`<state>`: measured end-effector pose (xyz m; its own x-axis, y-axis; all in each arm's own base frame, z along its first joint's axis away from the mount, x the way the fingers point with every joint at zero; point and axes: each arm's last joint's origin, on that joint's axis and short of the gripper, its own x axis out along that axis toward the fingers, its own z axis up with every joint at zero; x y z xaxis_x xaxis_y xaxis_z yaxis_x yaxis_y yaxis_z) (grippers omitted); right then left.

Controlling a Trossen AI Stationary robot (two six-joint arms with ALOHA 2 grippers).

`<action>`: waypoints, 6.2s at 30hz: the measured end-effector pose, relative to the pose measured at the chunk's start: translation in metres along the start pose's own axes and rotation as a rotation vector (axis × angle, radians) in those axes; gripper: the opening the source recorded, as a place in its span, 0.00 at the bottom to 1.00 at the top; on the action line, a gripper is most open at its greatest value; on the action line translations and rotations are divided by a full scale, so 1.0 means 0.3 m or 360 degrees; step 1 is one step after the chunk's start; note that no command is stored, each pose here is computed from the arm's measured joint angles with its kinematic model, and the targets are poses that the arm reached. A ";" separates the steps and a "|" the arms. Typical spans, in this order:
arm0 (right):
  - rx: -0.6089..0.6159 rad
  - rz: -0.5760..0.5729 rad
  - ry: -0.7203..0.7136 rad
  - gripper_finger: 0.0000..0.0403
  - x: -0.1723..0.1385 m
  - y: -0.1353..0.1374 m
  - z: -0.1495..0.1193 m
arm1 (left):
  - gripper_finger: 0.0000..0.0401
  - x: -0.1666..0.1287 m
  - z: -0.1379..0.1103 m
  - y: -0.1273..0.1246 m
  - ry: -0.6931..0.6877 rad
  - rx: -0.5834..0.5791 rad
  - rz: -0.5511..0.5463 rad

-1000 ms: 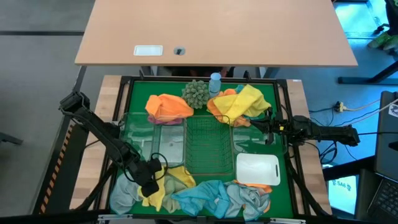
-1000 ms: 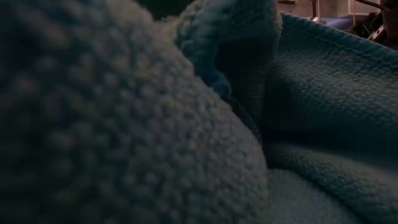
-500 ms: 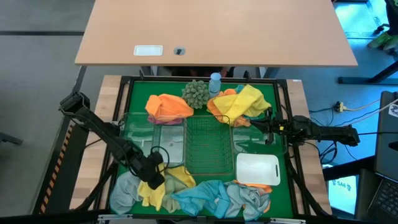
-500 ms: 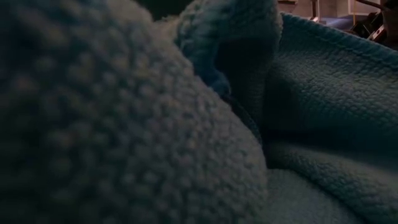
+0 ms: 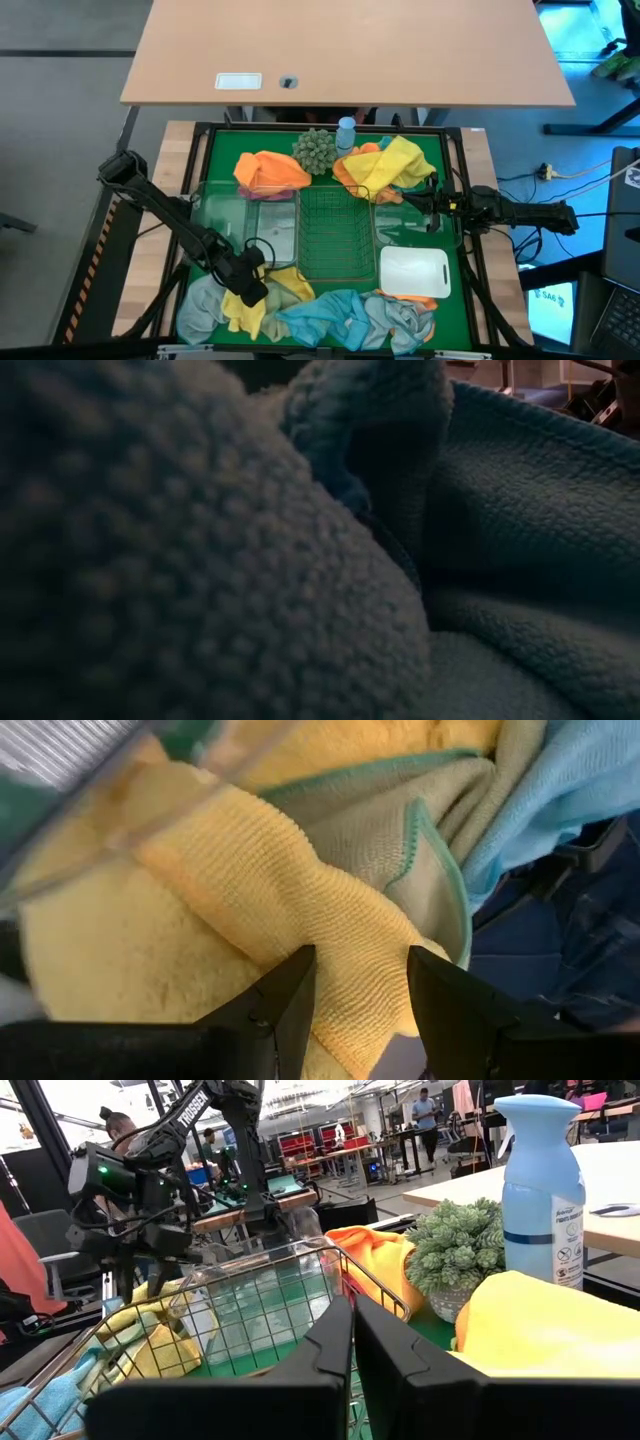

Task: Sort microfiber towel by color & place in baskets
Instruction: Put the bottom left yellow microfiber cloth into the middle transparent bin

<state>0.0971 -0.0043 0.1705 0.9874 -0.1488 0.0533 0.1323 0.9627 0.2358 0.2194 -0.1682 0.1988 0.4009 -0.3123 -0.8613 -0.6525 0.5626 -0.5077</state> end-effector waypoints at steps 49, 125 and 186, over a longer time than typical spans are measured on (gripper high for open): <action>0.0000 0.0004 0.0001 0.04 0.000 0.000 0.000 | 0.00 -0.269 0.029 0.001 -0.0529 0.0074 -0.0409; 0.0000 0.0005 0.0000 0.04 0.000 0.000 0.000 | 0.08 -0.112 0.024 -0.042 -0.0380 -0.0061 -0.0341; 0.0000 0.0005 0.0001 0.04 0.000 0.000 0.000 | 0.00 -0.682 0.203 -0.013 -0.2112 0.0261 -0.0816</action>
<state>0.0971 -0.0042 0.1706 0.9879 -0.1456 0.0536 0.1292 0.9632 0.2357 0.1793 -0.0599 0.3783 0.9185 0.3778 0.1166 -0.2108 0.7175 -0.6638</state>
